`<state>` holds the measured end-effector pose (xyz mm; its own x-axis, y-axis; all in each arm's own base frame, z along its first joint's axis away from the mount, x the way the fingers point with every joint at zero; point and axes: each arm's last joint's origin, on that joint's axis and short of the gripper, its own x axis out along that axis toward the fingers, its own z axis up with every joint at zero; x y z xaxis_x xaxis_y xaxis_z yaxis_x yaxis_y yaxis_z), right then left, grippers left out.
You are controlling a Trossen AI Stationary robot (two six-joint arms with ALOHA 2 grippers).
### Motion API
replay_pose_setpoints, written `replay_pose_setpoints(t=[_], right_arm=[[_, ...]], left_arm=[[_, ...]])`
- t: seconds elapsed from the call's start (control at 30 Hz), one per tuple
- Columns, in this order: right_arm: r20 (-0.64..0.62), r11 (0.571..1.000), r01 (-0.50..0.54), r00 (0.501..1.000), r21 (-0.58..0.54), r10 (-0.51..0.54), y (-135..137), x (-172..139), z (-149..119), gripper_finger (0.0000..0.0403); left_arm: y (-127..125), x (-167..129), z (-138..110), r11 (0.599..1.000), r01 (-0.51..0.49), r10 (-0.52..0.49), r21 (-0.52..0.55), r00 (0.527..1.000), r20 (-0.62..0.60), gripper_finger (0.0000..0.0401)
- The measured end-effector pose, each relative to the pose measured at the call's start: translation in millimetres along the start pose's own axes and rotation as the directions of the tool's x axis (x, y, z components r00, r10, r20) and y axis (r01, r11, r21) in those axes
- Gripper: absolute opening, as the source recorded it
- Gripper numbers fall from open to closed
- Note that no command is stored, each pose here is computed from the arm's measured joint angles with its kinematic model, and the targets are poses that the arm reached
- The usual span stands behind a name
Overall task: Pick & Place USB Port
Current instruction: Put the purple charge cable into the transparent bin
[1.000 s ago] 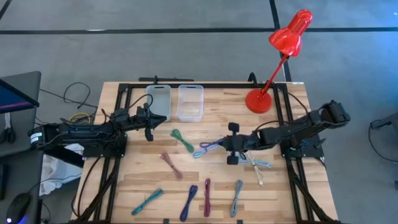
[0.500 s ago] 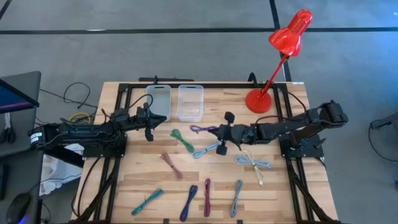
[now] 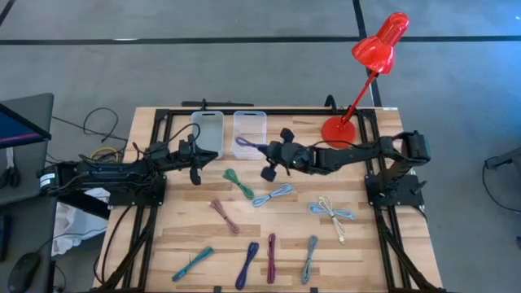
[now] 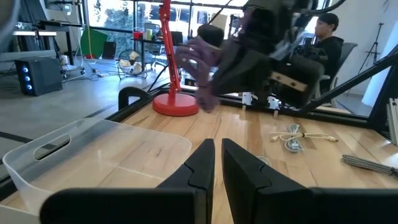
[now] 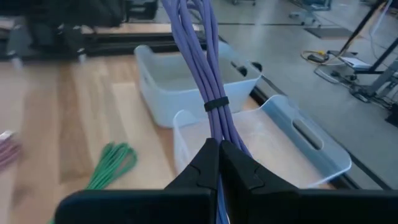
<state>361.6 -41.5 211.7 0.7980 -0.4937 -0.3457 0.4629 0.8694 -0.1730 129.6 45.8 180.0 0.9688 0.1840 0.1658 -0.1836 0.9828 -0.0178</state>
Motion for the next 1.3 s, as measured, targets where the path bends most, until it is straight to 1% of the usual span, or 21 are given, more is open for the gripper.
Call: replay_pose_setpoints(t=[0.23, 0.37, 0.53, 0.7, 0.77, 0.83, 1.0, 1.3], right_arm=[[0.014, 0.997, 0.04, 0.999, 0.058, -0.041, -20.7, 30.0, 8.2, 0.0], [0.017, 0.993, 0.016, 1.0, 0.115, -0.018, -29.9, 50.3, 12.3, 0.0], [-0.037, 0.99, 0.02, 0.999, 0.142, -0.015, -35.8, 78.2, -1.1, 0.0], [-0.097, 0.984, 0.031, 0.995, 0.176, -0.014, -41.0, 96.1, -14.4, 0.0], [-0.129, 0.984, 0.04, 0.991, 0.172, -0.018, -42.4, 100.4, -21.1, 0.0], [-0.135, 0.984, 0.045, 0.991, 0.173, -0.022, -43.8, 104.1, -23.4, 0.0], [-0.145, 0.98, 0.04, 0.989, 0.195, -0.011, -49.4, 107.1, -25.3, 0.0], [-0.16, 0.98, 0.043, 0.987, 0.195, -0.012, -52.8, 107.8, -27.1, 0.0]], left_arm=[[0.0, 0.0, 0.0, 1.0, 0.0, 0.0, 0.0, 1.0, 0.0, 0.003], [0.0, 0.0, 0.0, 1.0, 0.0, 0.0, 0.0, 1.0, 0.0, 0.003], [0.0, 0.0, 0.1, 1.0, 0.0, 0.0, -0.006, 1.0, 0.001, 0.003], [0.0, 0.0, 0.0, 1.0, 0.0, 0.0, -0.006, 1.0, 0.0, 0.003], [0.0, 0.0, 0.0, 1.0, 0.0, 0.0, -0.006, 1.0, 0.0, 0.003], [0.0, 0.0, 0.0, 1.0, 0.0, 0.0, -0.007, 1.0, 0.0, 0.003], [0.0, 0.0, 0.0, 1.0, 0.0, 0.0, -0.007, 1.0, 0.0, 0.003], [0.0, 0.0, 0.0, 1.0, 0.0, 0.0, 0.0, 1.0, 0.0, 0.003]])
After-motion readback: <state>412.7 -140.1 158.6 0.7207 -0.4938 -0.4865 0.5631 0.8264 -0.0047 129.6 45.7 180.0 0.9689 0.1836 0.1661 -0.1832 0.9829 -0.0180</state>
